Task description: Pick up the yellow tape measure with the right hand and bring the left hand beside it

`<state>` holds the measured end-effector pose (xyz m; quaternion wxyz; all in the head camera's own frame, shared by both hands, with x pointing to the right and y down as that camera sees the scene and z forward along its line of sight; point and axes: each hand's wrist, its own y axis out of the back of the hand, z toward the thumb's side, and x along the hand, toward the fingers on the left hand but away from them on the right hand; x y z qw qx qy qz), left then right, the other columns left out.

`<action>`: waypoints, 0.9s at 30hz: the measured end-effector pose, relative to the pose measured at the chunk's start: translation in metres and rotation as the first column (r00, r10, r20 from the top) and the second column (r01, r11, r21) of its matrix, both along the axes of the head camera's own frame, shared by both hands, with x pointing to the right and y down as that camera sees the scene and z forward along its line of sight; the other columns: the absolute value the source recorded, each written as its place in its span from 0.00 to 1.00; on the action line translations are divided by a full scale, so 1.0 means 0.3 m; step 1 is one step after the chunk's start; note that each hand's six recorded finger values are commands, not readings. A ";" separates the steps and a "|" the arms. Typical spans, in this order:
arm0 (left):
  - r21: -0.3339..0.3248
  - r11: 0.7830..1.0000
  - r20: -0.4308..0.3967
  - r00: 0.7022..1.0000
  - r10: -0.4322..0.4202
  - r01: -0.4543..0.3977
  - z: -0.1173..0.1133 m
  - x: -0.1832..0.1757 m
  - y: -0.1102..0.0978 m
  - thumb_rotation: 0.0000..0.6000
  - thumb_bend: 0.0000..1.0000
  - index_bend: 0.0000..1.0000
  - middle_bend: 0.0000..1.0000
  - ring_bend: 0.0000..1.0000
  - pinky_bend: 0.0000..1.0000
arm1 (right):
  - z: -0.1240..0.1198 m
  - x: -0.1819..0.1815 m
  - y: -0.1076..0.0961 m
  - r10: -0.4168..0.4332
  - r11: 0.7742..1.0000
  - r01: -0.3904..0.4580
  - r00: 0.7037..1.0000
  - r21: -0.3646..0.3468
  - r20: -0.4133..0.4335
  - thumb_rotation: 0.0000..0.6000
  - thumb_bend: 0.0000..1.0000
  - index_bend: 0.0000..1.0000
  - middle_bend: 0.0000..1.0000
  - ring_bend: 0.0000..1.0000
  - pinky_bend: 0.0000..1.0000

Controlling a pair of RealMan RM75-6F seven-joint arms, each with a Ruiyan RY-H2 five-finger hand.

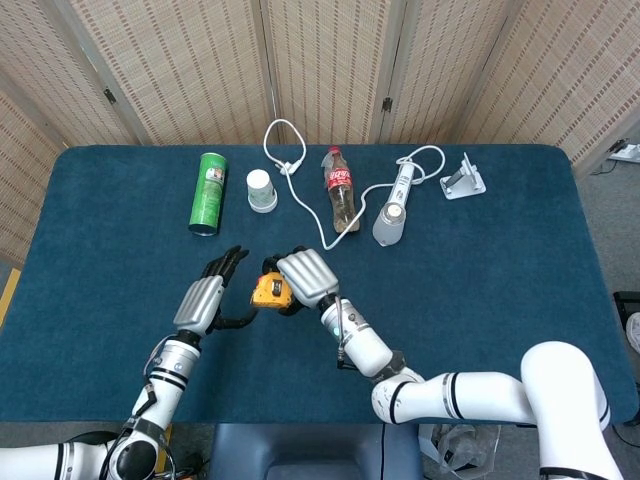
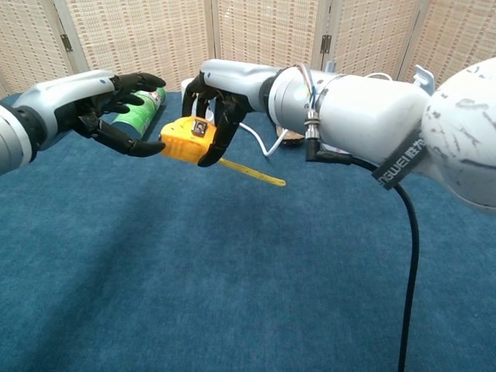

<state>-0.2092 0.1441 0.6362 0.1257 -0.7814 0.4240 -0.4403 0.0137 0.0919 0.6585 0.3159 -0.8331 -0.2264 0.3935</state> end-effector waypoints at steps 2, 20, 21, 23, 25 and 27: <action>0.001 1.000 0.000 1.000 0.002 -0.002 -0.002 0.006 0.000 1.00 0.32 0.00 0.00 0.00 0.00 | 0.003 0.000 0.000 0.000 1.000 0.000 1.000 0.000 -0.001 1.00 0.16 0.58 0.51 0.43 0.28; -0.005 1.000 0.017 1.000 0.003 -0.003 0.003 0.032 -0.005 1.00 0.32 0.00 0.00 0.00 0.00 | 0.004 0.004 0.006 -0.004 1.000 0.004 1.000 -0.011 0.005 1.00 0.16 0.58 0.51 0.43 0.28; -0.004 1.000 0.020 1.000 0.001 -0.001 0.005 0.030 -0.006 1.00 0.32 0.00 0.00 0.00 0.00 | 0.004 0.007 0.005 -0.003 1.000 0.003 1.000 -0.010 0.005 1.00 0.16 0.58 0.51 0.43 0.28; -0.007 1.000 0.022 1.000 -0.003 0.003 0.008 0.029 -0.007 1.00 0.32 0.00 0.00 0.00 0.00 | 0.004 0.010 0.004 -0.002 1.000 0.002 1.000 -0.010 0.004 1.00 0.16 0.58 0.51 0.43 0.28; -0.011 1.000 0.029 1.000 -0.004 0.005 0.012 0.025 -0.006 1.00 0.32 0.00 0.00 0.00 0.00 | 0.004 0.014 0.003 -0.002 1.000 0.002 1.000 -0.010 0.003 1.00 0.16 0.58 0.51 0.43 0.28; -0.012 1.000 0.037 0.999 -0.006 0.007 0.016 0.020 -0.007 1.00 0.32 0.00 0.00 0.00 0.00 | 0.005 0.017 0.004 -0.004 1.000 0.004 1.000 -0.010 0.001 1.00 0.16 0.58 0.51 0.43 0.28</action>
